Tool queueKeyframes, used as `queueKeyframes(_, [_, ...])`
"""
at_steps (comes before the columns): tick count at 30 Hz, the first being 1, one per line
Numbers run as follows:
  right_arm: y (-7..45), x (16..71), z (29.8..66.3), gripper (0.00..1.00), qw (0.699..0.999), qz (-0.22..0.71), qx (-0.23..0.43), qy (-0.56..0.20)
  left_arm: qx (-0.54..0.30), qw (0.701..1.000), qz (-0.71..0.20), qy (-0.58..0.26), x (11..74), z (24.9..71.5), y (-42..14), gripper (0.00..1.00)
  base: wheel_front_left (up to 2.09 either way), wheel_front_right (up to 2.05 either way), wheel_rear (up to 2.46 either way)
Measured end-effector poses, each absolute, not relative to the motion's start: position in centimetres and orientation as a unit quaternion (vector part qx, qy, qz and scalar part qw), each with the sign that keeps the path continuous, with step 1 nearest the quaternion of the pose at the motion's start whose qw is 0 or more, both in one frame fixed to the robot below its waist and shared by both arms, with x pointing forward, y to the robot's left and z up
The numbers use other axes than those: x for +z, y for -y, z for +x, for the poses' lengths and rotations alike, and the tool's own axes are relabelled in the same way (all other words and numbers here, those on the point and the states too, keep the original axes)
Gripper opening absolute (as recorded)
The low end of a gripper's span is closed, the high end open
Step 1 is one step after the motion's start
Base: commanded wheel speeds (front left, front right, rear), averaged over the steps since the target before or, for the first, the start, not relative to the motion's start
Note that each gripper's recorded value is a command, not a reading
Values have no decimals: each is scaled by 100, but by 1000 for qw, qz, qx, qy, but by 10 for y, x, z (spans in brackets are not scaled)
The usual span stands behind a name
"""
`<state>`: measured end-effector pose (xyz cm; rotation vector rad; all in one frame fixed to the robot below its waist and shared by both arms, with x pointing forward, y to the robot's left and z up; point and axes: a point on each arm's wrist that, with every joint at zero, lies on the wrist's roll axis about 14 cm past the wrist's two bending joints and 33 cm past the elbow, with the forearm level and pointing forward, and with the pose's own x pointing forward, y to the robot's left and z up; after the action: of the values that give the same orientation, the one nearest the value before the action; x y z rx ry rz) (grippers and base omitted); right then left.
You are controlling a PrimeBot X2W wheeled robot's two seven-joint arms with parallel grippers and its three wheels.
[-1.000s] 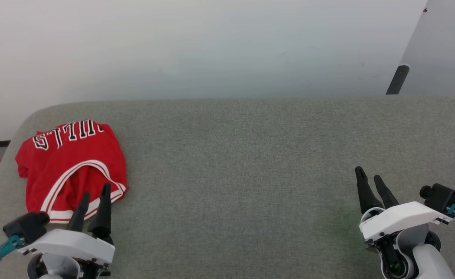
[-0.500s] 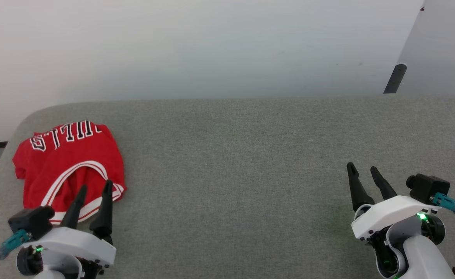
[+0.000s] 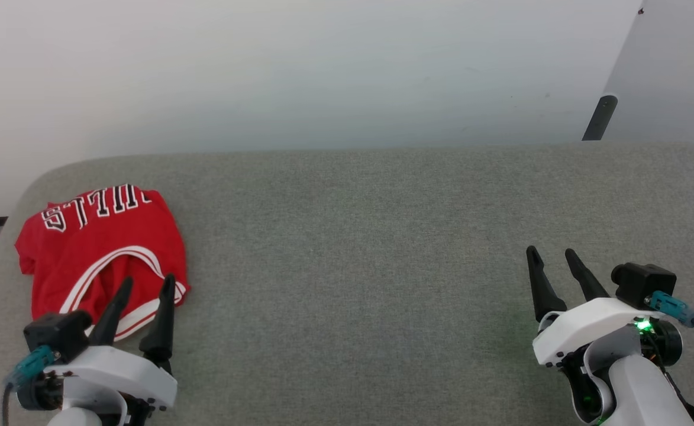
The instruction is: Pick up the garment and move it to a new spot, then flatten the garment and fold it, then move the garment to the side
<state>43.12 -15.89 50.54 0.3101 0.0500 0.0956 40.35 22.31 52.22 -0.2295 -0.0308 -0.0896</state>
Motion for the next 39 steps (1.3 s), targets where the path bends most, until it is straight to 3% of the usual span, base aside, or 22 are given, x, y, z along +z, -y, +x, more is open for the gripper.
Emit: queueKeyframes(39, [160, 522, 443, 100, 997, 53, 57, 19, -83, 996, 6, 25, 525, 406, -226, 100, 0, 0, 0])
